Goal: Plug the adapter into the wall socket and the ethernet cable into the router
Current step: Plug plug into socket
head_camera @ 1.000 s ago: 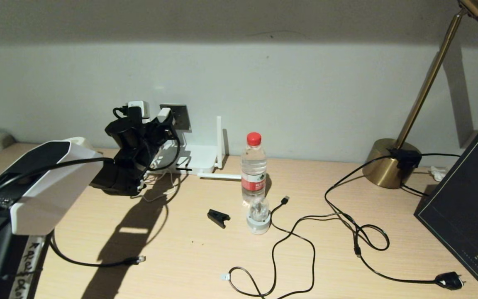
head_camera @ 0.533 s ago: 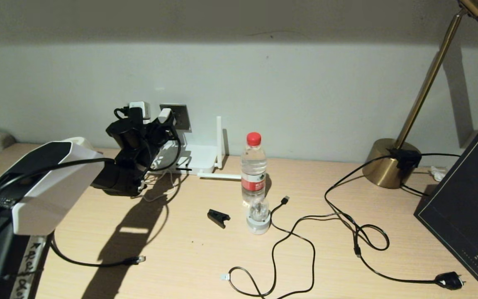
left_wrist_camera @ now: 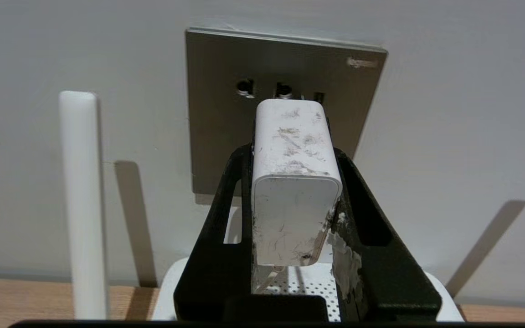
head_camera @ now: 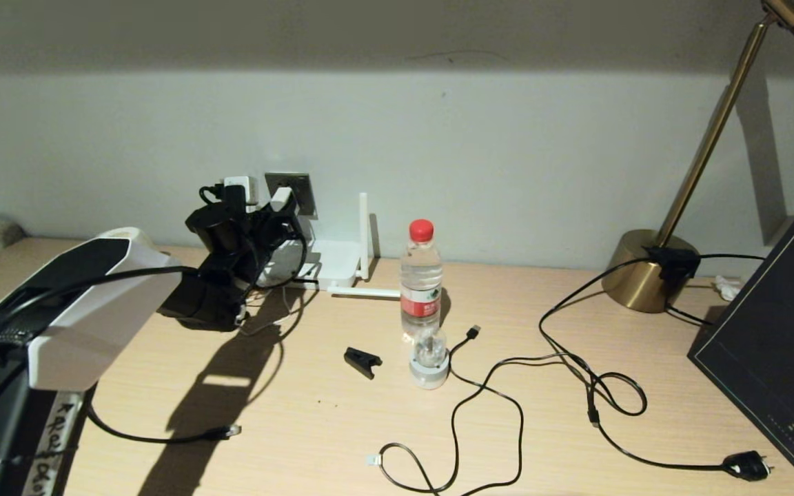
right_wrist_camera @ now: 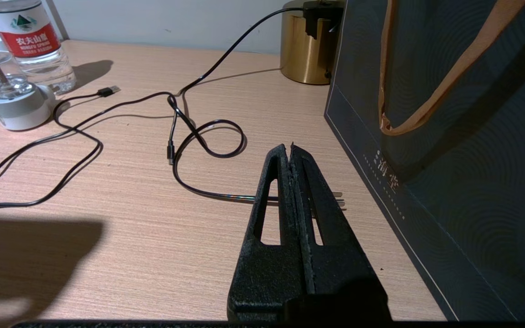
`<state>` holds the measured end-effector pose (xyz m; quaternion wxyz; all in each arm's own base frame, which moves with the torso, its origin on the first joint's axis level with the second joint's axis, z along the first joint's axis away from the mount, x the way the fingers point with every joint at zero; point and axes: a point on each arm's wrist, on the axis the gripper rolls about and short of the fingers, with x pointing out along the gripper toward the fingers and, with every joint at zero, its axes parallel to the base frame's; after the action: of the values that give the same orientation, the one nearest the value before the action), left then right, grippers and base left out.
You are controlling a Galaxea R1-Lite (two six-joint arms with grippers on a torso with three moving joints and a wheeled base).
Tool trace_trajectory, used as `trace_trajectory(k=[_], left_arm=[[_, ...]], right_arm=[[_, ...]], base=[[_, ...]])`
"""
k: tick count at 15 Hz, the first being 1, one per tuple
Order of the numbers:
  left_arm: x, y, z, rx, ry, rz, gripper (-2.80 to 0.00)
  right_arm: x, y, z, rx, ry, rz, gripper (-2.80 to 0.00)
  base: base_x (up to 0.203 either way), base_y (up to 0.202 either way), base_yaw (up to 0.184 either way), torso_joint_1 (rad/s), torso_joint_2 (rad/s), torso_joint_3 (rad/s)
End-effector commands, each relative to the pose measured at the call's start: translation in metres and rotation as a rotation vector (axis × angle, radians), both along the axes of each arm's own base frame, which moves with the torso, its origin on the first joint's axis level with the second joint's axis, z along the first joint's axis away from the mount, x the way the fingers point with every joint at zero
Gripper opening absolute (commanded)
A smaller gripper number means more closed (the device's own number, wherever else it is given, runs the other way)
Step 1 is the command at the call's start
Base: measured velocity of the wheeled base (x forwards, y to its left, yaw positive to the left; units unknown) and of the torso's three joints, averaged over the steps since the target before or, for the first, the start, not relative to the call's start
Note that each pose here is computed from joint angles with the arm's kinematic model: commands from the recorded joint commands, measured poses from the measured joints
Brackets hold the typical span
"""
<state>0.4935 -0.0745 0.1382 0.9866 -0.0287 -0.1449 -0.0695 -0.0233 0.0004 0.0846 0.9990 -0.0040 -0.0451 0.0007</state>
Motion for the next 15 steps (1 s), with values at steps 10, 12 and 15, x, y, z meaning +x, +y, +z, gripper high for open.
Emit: trace_trajectory(k=[10,12,15], left_arm=[[0.0011,0.0023,-0.0024,0.000,0.003,0.007,-2.80],[0.0007,0.0051,0.0004,-0.001,-0.002,0.012,-2.80],[0.0010,0.0084,0.0011,0.000,-0.003,0.019,-2.80]], right_arm=[[0.0029,0.0000,-0.0097,0.000,0.035,0.000,-2.80],[0.0029,0.0000,-0.0097,0.000,0.035,0.000,-2.80],[0.0029,0.0000,-0.0097,0.000,0.035,0.000,-2.80]], base=[[0.000,0.000,0.000,0.000,0.00,0.000],[0.000,0.000,0.000,0.000,0.00,0.000],[0.000,0.000,0.000,0.000,0.00,0.000]])
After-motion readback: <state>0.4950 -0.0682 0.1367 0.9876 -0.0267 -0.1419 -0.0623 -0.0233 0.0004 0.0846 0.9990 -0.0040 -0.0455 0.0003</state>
